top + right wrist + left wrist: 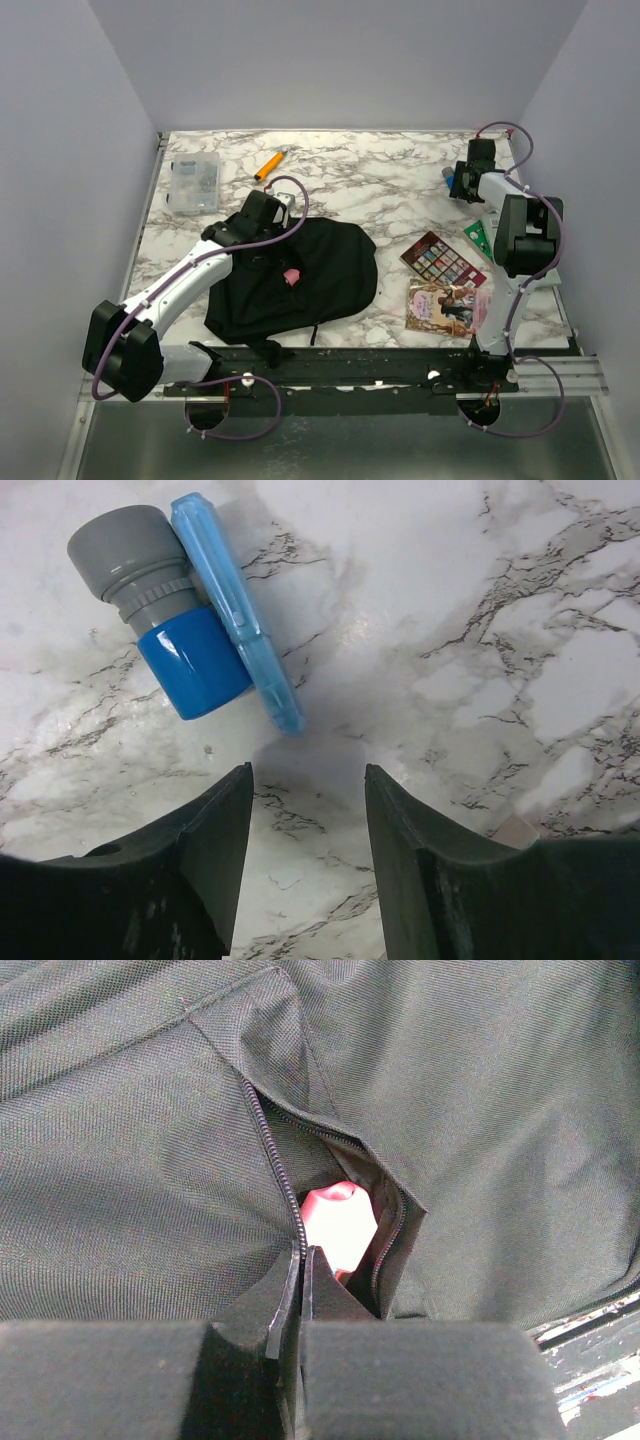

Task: Pack the student bag
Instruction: Pick up the stationery from the center of the board.

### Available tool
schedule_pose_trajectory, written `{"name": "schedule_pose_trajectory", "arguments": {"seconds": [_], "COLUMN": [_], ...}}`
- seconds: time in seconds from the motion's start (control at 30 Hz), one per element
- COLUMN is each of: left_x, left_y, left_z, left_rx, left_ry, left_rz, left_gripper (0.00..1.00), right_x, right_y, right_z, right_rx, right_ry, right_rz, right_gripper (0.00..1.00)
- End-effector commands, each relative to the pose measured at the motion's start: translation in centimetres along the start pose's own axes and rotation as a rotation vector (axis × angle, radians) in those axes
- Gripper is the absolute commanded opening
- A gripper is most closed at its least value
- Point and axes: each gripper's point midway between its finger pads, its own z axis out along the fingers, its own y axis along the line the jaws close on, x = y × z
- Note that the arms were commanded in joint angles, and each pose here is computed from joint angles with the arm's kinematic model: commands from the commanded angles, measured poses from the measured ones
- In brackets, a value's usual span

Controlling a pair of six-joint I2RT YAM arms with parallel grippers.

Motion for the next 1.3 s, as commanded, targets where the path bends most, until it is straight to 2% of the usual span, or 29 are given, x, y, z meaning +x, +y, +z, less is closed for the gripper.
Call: {"name": "schedule_pose_trajectory", "arguments": {"seconds": [0.0,0.2,0.67,0.93,1.1,1.27], "left_x": [-1.6,-1.6,-1.4,-1.3,-1.3,-1.4], "left_y": [-1.2,-1.1,-1.1,-1.0,-1.0,-1.1], "left_z": [-0.3,-0.2,-0.1,0.1,0.0,0.0], "left_rx": [0.048,0.047,0.044,0.037,0.038,0.042], "left_ry": [-0.039,-0.037,-0.026,-0.016,-0.019,-0.019], "left_rz": [0.01,0.01,0.01,0.009,0.009,0.008], "left_gripper": [0.0,0.0,0.0,0.0,0.0,0.0], "right_x": [0.5,0.7,1.6,1.6,1.5,1.4], "right_y": [0.7,0.4,0.7,1.0,0.8,0.8], "right_z": [1.3,2.4,4.4,4.5,4.6,4.2], "right_rx": [-0.049,-0.029,-0.05,-0.067,-0.06,-0.053], "right_ry": [0.006,0.029,0.053,0.047,0.042,0.03], "right_rz": [-0.006,-0.013,-0.016,-0.021,-0.022,-0.002], "right_gripper": [0.52,0.43,0.41,0.36,0.3,0.19]}}
